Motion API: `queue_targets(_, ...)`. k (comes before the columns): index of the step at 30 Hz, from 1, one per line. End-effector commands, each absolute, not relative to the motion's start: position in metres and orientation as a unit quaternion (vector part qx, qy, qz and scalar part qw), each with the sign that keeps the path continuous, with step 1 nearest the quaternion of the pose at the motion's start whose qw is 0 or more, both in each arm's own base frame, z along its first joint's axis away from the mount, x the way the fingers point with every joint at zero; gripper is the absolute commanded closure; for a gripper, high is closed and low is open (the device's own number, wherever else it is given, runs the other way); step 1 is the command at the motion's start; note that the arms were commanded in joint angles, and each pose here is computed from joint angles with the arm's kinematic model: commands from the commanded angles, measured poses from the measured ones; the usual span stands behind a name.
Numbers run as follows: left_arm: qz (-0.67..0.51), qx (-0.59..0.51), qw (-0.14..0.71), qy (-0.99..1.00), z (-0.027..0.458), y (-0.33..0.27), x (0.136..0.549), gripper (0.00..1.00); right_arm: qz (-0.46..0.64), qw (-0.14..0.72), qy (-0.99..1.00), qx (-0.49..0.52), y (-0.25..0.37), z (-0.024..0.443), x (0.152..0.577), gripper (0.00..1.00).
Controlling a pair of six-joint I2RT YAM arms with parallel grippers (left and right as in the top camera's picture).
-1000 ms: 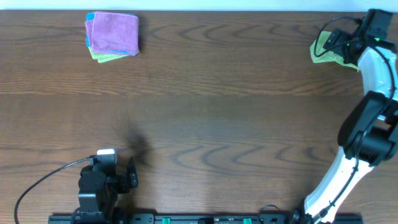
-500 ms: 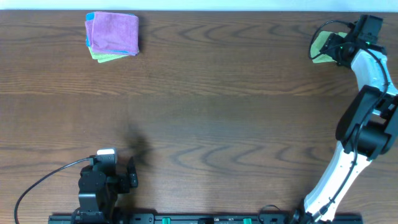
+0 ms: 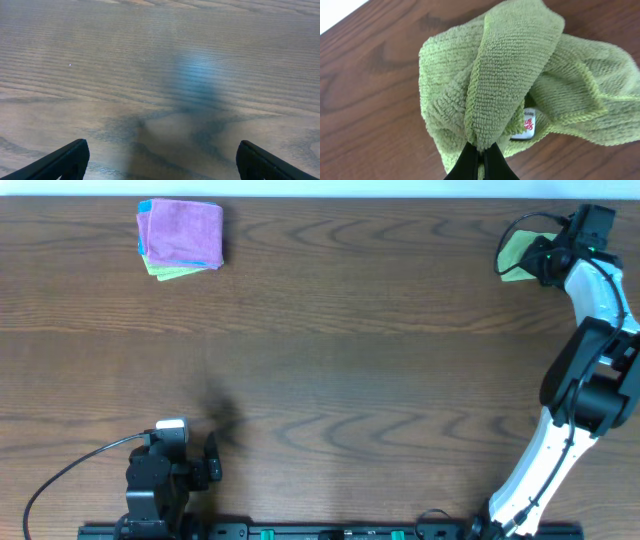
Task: Fold the cloth
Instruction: 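Reach the right gripper to the crumpled green cloth and grasp it, then lift the green cloth with the right gripper and drag it toward center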
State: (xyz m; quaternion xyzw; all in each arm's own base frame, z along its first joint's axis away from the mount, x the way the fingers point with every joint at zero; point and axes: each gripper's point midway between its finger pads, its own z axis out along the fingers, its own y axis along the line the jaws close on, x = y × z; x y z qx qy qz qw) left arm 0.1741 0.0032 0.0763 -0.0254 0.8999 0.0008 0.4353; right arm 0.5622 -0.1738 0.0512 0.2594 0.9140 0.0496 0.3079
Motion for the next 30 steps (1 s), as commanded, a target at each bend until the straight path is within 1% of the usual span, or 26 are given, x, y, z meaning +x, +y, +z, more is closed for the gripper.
queue_targets(1,0.017,-0.025,0.402,0.915,0.053,0.008,0.166,0.05,0.067,0.305,0.916,0.252,-0.165,0.055,0.564,0.99)
queue_targets(6,0.017,-0.025,0.402,0.915,0.053,0.008,0.166,0.05,0.079,0.302,0.923,0.227,-0.149,0.089,0.553,0.99)
queue_targets(11,0.017,-0.025,0.402,0.915,0.053,0.008,0.166,0.05,0.071,0.306,0.935,0.166,-0.113,0.147,0.534,0.99)
queue_targets(19,0.017,-0.025,0.402,0.915,0.053,0.008,0.166,0.05,0.067,0.317,0.942,0.088,-0.041,0.233,0.486,0.99)
queue_targets(24,0.017,-0.025,0.402,0.915,0.053,0.008,0.166,0.05,0.083,0.297,0.950,0.041,0.010,0.256,0.450,0.99)
queue_targets(30,0.017,-0.025,0.402,0.915,0.053,0.008,0.166,0.05,0.100,0.244,0.964,-0.022,0.070,0.256,0.409,0.99)
